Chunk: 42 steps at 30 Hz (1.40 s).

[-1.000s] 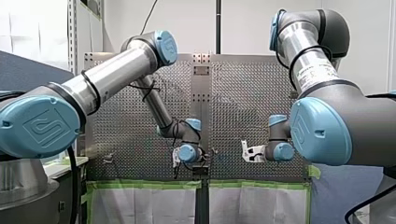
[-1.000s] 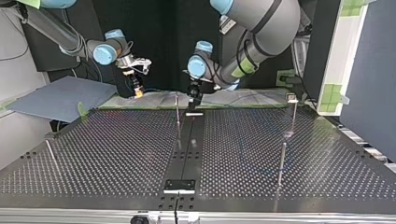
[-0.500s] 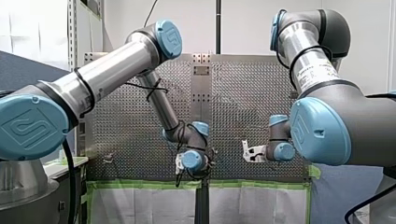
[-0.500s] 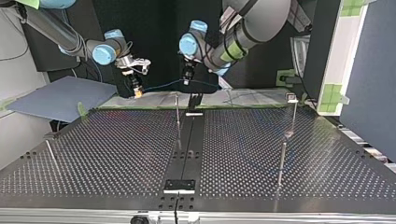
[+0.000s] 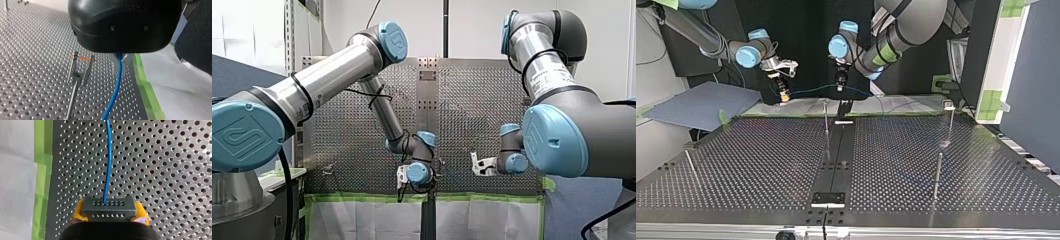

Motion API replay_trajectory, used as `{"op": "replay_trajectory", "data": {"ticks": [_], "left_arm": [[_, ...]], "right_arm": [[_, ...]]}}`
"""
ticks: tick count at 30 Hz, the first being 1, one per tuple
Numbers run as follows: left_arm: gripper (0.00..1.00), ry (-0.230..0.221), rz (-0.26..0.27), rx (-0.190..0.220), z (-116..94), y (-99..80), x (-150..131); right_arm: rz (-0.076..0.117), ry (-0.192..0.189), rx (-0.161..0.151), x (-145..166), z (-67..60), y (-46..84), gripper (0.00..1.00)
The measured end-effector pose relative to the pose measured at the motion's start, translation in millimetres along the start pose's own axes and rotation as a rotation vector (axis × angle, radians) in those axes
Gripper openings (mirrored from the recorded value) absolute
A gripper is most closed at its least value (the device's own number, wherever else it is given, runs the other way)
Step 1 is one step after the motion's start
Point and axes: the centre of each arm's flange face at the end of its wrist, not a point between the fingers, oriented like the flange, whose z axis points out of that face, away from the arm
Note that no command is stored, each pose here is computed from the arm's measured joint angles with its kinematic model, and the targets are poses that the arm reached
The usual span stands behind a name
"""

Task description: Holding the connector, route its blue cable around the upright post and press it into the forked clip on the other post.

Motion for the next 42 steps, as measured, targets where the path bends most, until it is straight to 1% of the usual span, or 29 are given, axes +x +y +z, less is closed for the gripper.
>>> {"op": "replay_trajectory", "data": {"ticks": [4, 8, 21, 25, 29, 32, 37, 42], "left_arm": [[0.00, -0.002, -0.002, -0.014, 0.9, 2.4, -0.5], [0.00, -0.004, -0.004, -0.019, 1.9, 3.9, -0.9], [0.00, -0.013, -0.015, -0.026, 9.6, 8.4, -5.7], [0.00, -0.033, -0.027, -0.024, 14.6, 7.1, -10.3], [0.00, -0.070, -0.048, -0.017, 22.5, 4.7, -17.9], [0.00, -0.089, -0.062, -0.015, 27.7, 3.6, -22.8], [0.00, -0.100, -0.071, -0.015, 33.4, 5.0, -27.1], [0.00, -0.097, -0.084, -0.011, 40.6, 13.1, -26.6]], "right_arm": [[-0.001, -0.003, -0.006, -3.9, -3.8, -0.6, 0.00], [0.006, -0.002, -0.007, -9.0, -9.0, -3.2, 0.00], [0.027, 0.039, -0.009, -6.8, -7.0, 1.1, 0.00], [0.032, 0.048, -0.005, -5.0, -5.2, 2.8, 0.00], [0.041, 0.056, -0.006, -2.7, -2.8, 5.9, 0.00], [0.045, 0.061, -0.009, -1.3, -1.3, 8.2, 0.00], [0.050, 0.067, -0.013, 0.4, 0.4, 11.9, 0.00], [0.055, 0.076, -0.018, 1.9, 1.8, 15.3, 0.00]]}}
